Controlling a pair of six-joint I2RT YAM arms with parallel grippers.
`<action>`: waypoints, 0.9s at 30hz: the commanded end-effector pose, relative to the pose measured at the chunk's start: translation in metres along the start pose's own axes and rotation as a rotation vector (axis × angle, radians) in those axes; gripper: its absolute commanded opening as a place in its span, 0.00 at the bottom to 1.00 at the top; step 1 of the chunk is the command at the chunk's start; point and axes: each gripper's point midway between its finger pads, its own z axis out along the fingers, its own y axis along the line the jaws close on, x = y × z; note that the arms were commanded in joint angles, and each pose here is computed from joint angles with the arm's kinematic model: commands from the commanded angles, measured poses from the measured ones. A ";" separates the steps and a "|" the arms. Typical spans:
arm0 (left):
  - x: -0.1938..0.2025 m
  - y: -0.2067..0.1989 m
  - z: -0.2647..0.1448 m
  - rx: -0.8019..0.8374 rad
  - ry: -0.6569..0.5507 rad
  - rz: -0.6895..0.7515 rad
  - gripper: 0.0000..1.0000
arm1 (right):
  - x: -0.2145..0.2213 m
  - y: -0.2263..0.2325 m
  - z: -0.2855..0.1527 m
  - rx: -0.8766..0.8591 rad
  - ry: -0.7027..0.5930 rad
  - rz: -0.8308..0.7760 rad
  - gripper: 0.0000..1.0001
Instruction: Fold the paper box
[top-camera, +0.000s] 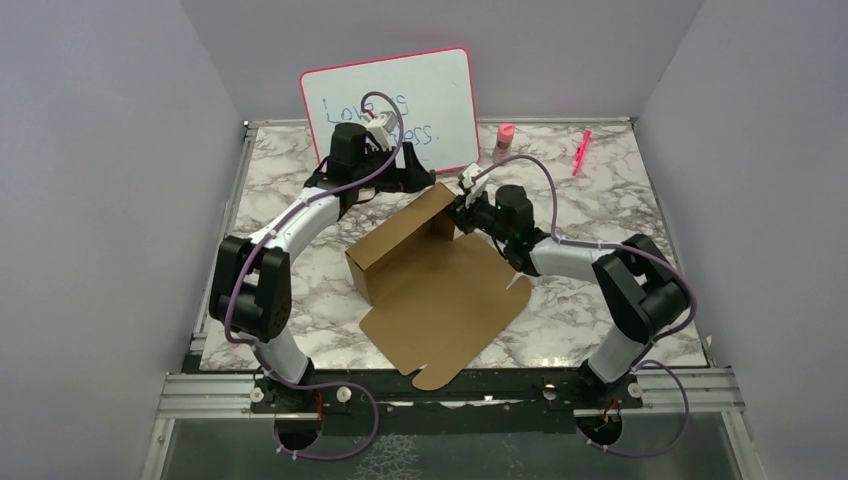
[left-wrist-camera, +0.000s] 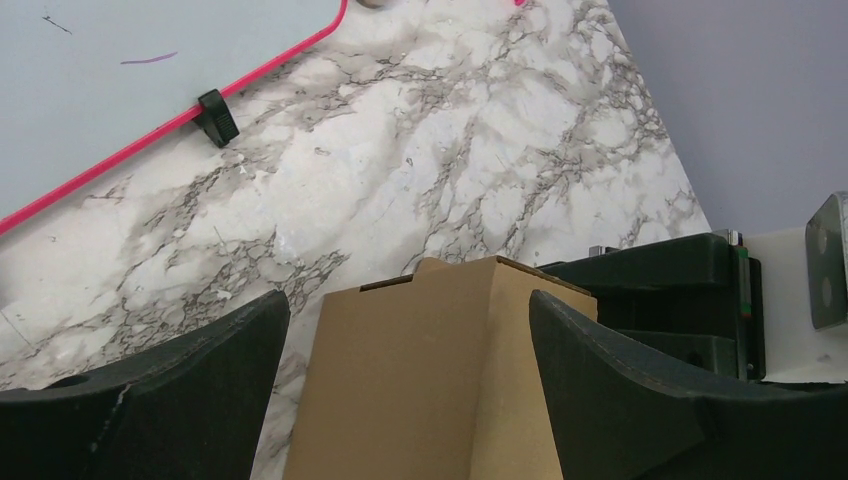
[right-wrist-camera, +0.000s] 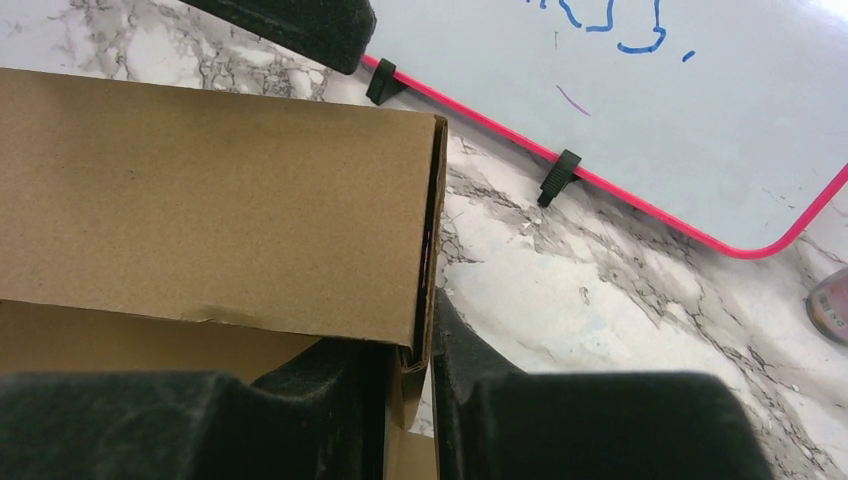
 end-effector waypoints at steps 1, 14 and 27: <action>-0.001 -0.011 0.007 0.064 -0.005 0.009 0.90 | 0.022 0.002 -0.002 0.021 0.039 0.024 0.22; 0.018 -0.012 0.021 0.075 0.057 0.027 0.90 | 0.031 0.003 0.002 0.022 0.046 0.041 0.24; 0.033 -0.003 0.029 0.057 0.110 0.017 0.82 | 0.038 0.003 0.008 0.028 -0.003 0.034 0.31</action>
